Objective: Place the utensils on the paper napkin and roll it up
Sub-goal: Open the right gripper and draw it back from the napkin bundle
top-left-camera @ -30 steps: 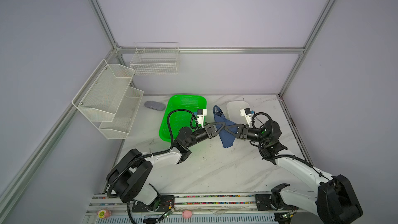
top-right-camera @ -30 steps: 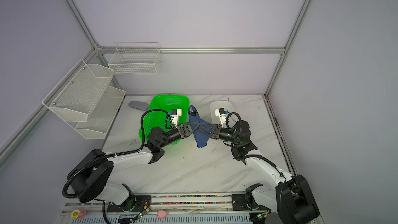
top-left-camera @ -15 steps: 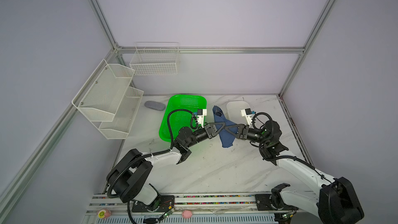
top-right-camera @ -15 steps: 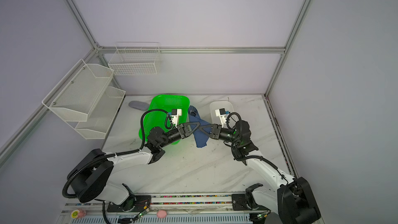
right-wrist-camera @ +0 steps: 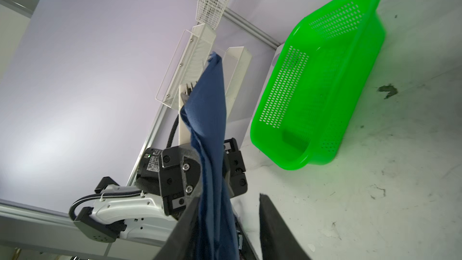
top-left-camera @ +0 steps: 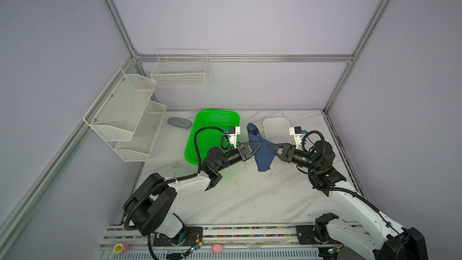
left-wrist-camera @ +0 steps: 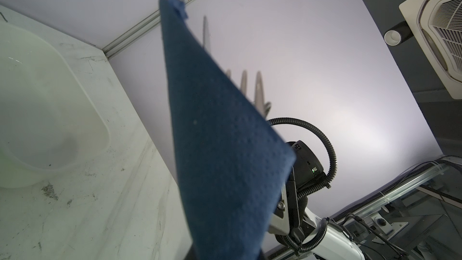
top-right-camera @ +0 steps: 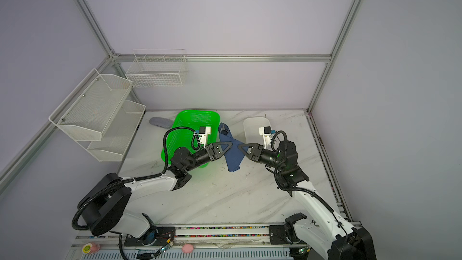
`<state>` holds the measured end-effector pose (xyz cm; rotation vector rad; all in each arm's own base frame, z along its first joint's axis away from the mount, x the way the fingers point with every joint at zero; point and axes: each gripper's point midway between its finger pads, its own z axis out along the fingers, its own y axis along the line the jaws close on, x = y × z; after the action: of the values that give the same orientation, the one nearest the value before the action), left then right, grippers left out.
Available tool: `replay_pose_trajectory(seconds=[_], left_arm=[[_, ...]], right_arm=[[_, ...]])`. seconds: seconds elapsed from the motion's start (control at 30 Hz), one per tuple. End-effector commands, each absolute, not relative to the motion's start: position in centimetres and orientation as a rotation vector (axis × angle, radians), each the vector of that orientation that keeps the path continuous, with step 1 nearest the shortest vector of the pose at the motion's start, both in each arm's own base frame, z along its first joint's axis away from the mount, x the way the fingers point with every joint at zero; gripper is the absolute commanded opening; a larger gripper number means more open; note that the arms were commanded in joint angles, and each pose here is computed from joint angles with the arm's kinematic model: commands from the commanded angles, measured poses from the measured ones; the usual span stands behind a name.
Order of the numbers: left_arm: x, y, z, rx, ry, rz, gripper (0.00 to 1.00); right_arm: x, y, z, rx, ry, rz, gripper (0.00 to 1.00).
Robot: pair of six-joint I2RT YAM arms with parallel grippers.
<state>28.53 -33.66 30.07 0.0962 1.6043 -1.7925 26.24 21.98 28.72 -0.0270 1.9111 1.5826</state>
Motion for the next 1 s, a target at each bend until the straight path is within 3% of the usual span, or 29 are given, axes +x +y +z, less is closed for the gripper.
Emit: replay_pose_trajectory(seconds=[0.0, 0.17, 0.57, 0.8, 0.97], left_arm=[[27.9, -32.7, 35.7, 0.16, 1.412, -1.804, 0.11], [28.0, -32.7, 35.5, 0.157, 1.419, -1.798, 0.11], [29.0, -32.4, 33.9, 0.102, 1.495, -1.735, 0.1], [29.5, -32.4, 33.0, 0.075, 1.534, -1.712, 0.1], [29.3, -32.5, 33.3, 0.088, 1.534, -1.72, 0.1]], right_arm=[[27.0, 21.0, 27.6, 0.026, 1.973, 1.458, 0.4], [27.1, 20.9, 27.1, 0.032, 2.003, 1.438, 0.4], [26.2, 18.0, 33.8, -0.004, 1.941, 1.184, 0.44], [24.4, 20.6, 34.0, -0.203, 1.997, 1.329, 0.31], [24.3, 22.0, 32.8, -0.218, 2.043, 1.339, 0.31]])
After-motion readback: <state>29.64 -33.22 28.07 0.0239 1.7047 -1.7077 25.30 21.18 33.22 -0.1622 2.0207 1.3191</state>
